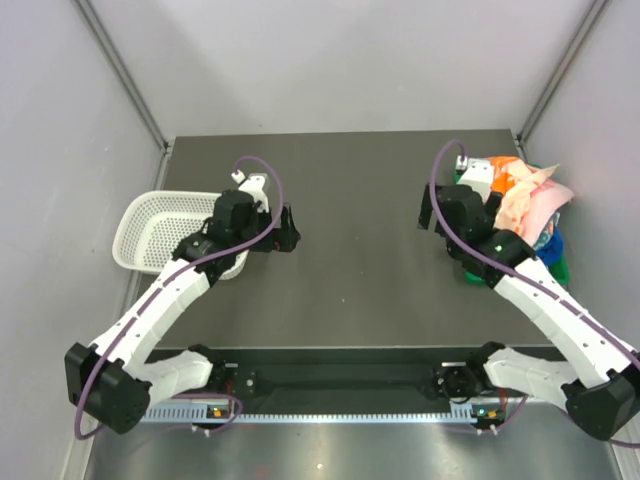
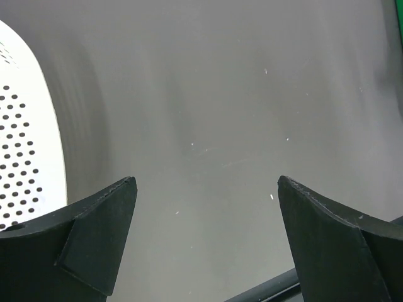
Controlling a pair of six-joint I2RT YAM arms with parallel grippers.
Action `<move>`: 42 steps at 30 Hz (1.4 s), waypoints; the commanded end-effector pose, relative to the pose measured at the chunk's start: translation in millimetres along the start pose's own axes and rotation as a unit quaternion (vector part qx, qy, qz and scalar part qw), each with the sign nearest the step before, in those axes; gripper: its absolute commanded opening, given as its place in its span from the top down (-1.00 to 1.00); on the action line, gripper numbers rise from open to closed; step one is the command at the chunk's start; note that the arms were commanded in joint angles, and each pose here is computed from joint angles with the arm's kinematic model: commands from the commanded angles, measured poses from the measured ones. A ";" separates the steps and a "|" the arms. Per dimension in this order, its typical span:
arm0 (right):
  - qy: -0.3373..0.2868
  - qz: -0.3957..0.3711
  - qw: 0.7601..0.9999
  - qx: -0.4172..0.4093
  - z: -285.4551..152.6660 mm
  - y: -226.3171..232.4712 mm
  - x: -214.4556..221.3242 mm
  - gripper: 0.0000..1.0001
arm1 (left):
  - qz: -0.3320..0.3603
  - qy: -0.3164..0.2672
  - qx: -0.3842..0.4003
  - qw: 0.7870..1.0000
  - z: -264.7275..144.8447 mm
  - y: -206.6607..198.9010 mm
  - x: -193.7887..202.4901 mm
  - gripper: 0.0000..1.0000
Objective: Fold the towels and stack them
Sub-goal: Grab crumpled towel
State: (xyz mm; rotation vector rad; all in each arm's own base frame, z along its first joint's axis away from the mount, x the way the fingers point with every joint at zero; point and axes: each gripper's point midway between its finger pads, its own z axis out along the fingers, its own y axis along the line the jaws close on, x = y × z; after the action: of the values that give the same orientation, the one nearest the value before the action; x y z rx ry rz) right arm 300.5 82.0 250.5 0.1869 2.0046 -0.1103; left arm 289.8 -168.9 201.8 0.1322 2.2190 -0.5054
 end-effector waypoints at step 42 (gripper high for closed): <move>0.060 0.090 0.976 0.191 92.4 -142.9 13.0 0.99 | 0.000 -0.052 0.027 0.998 -14.6 -13.4 -27.4 -0.98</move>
State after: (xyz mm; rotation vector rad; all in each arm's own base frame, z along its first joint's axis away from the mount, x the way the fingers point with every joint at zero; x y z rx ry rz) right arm 348.8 -76.0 169.9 0.6397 2.1292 -0.4577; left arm 286.7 -169.7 209.5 0.1370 2.1967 -0.5262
